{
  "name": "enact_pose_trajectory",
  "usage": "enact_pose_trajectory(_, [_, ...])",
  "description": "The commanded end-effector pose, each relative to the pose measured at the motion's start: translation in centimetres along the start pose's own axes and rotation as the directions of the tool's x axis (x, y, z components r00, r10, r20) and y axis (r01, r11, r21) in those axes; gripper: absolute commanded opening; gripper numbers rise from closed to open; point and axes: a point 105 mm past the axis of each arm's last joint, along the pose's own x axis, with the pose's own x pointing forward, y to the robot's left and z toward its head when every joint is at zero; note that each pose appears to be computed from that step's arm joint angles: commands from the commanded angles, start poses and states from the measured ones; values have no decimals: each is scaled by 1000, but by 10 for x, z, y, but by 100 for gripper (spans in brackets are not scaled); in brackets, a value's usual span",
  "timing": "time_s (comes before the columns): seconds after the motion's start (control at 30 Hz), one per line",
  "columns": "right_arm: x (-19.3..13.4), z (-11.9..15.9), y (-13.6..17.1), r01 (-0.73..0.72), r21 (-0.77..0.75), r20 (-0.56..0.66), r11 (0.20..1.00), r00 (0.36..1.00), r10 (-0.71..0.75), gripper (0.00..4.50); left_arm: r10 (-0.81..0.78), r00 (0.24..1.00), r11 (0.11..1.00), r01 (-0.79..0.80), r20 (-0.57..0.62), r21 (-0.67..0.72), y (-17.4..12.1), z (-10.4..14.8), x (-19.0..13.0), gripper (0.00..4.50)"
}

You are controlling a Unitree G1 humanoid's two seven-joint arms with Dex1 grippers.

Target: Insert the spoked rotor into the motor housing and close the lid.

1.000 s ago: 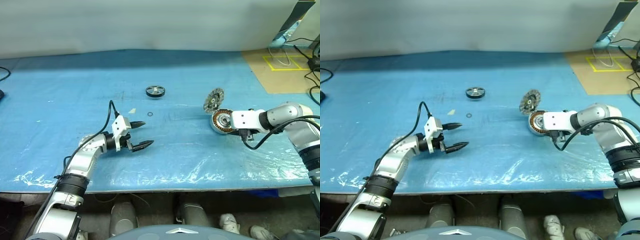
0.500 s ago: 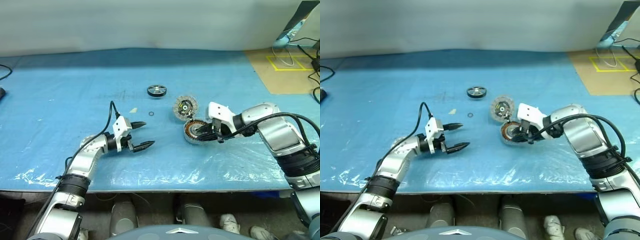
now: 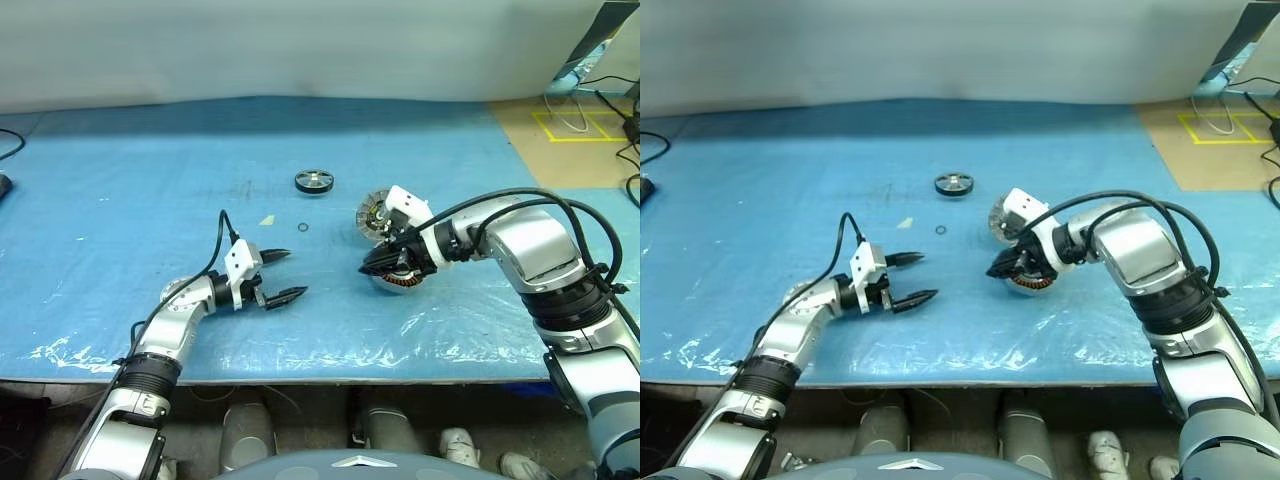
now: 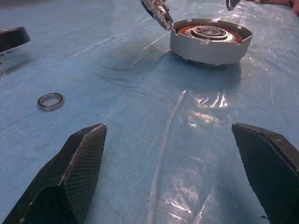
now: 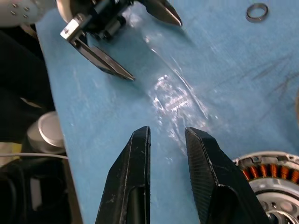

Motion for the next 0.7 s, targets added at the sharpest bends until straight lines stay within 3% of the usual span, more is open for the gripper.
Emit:
enact_pose_trajectory(0.03, [-27,22,3,25,-118,86,993,996,-15,117,-5,1000,999,4,22,34,3,6,0,450])
enact_pose_trajectory(0.13, [-40,16,-4,87,-282,94,955,994,-62,117,-6,1000,999,5,21,35,5,5,0,450])
enact_pose_trajectory(0.23, [-46,-15,-11,98,-491,-17,866,992,-122,172,-8,1000,999,8,21,35,4,4,0,450])
enact_pose_trajectory(0.3, [-47,-29,-10,55,-536,-74,842,991,-112,235,-11,1000,999,10,21,34,3,4,0,450])
enact_pose_trajectory(0.4, [-42,-29,-12,62,-557,-69,828,990,-120,340,-16,1000,999,15,20,34,3,4,1,450])
enact_pose_trajectory(0.7, [-26,-51,-23,11,-710,-163,704,970,-179,340,-20,1000,999,19,22,41,6,9,4,450])
